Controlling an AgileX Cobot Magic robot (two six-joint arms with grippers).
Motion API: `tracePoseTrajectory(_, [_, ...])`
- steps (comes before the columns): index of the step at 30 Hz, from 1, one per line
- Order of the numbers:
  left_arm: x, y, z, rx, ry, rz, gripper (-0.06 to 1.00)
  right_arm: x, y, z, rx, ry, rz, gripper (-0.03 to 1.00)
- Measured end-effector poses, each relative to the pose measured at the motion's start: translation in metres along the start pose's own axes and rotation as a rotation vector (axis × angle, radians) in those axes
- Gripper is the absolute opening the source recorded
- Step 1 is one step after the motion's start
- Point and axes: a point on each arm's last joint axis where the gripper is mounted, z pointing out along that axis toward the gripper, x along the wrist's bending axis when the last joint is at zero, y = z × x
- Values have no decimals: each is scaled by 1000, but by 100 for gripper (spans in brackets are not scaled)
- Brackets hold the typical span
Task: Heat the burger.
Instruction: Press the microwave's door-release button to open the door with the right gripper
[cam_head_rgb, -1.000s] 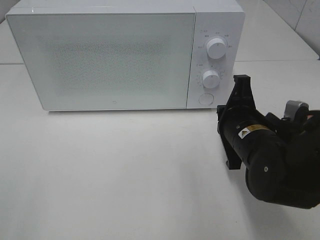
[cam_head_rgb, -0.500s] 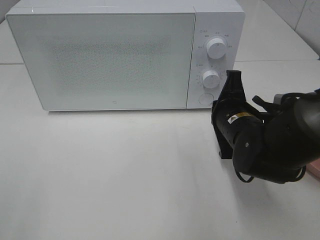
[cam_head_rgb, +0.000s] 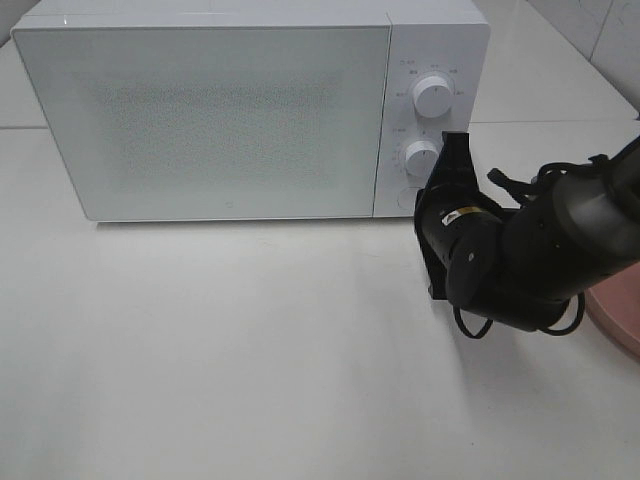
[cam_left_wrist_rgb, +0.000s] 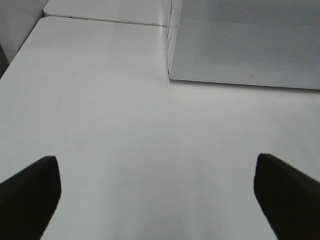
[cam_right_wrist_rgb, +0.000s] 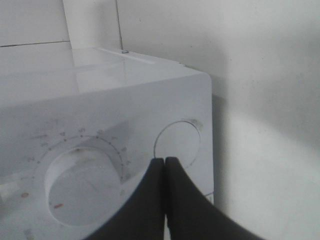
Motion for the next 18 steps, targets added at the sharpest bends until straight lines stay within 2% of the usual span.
tracePoseTrajectory(3, [0, 0, 0, 0, 0, 0, 97, 4, 2, 5, -2, 8, -2, 1])
tracePoseTrajectory(18, [0, 0, 0, 0, 0, 0, 97, -5, -7, 23, 22, -20, -13, 1])
